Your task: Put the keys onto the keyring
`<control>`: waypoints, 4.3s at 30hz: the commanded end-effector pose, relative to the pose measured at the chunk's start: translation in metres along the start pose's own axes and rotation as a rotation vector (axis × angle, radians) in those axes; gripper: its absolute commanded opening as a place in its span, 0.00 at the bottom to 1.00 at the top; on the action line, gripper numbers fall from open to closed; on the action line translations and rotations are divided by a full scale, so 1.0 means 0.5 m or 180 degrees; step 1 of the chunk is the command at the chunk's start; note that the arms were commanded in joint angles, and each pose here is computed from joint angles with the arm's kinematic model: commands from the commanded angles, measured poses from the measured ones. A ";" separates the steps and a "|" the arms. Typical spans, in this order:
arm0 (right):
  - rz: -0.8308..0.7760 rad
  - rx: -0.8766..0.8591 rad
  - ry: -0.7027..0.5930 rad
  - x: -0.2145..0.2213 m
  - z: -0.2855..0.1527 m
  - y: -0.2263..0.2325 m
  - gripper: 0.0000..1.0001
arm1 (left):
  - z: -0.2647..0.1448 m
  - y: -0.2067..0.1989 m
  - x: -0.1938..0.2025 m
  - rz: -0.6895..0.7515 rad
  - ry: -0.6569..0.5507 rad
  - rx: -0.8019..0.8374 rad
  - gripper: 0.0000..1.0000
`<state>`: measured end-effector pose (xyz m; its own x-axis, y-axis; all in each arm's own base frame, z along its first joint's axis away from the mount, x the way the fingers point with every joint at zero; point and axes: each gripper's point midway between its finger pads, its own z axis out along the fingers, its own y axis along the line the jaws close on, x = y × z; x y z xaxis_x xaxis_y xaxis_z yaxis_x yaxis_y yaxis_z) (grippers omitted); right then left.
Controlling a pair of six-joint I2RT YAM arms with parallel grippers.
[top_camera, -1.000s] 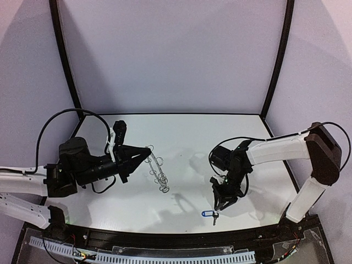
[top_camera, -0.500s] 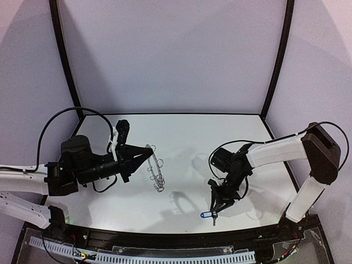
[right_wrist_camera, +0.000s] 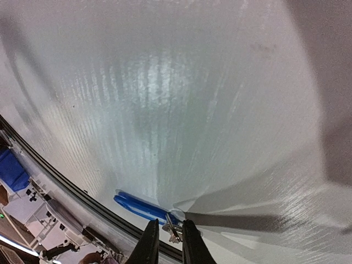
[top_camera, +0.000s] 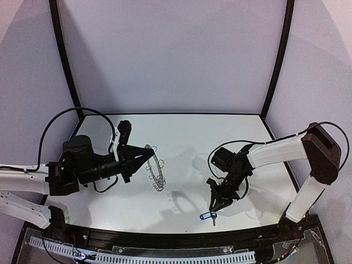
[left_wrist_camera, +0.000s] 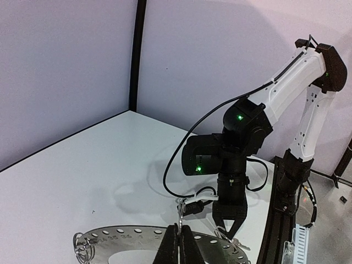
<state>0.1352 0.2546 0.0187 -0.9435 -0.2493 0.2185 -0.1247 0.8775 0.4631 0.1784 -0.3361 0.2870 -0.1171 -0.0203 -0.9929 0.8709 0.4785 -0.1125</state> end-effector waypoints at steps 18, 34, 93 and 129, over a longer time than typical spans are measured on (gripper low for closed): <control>-0.0401 -0.0053 0.0062 -0.021 -0.007 0.022 0.15 | 0.003 -0.006 -0.038 -0.0019 -0.0158 0.0037 0.01; -0.0530 0.0225 0.0292 -0.009 -0.002 0.002 0.12 | -0.003 -0.002 -0.036 -0.0016 -0.0139 -0.0004 0.01; -0.2231 -0.0599 -0.2276 -0.063 -0.333 0.247 0.00 | 0.029 -0.040 -0.096 0.0240 -0.0231 0.0282 0.01; -0.5147 -0.1901 -0.3495 0.170 -0.508 0.414 0.00 | 0.123 -0.192 -0.099 0.0555 0.0203 0.1708 0.01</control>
<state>0.1152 0.3073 0.3404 0.0876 -0.0214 -0.9959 -0.9937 -0.0724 -0.0859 0.1336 -0.4329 0.3218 0.0096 0.1363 -0.9906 0.9998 -0.0184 0.0071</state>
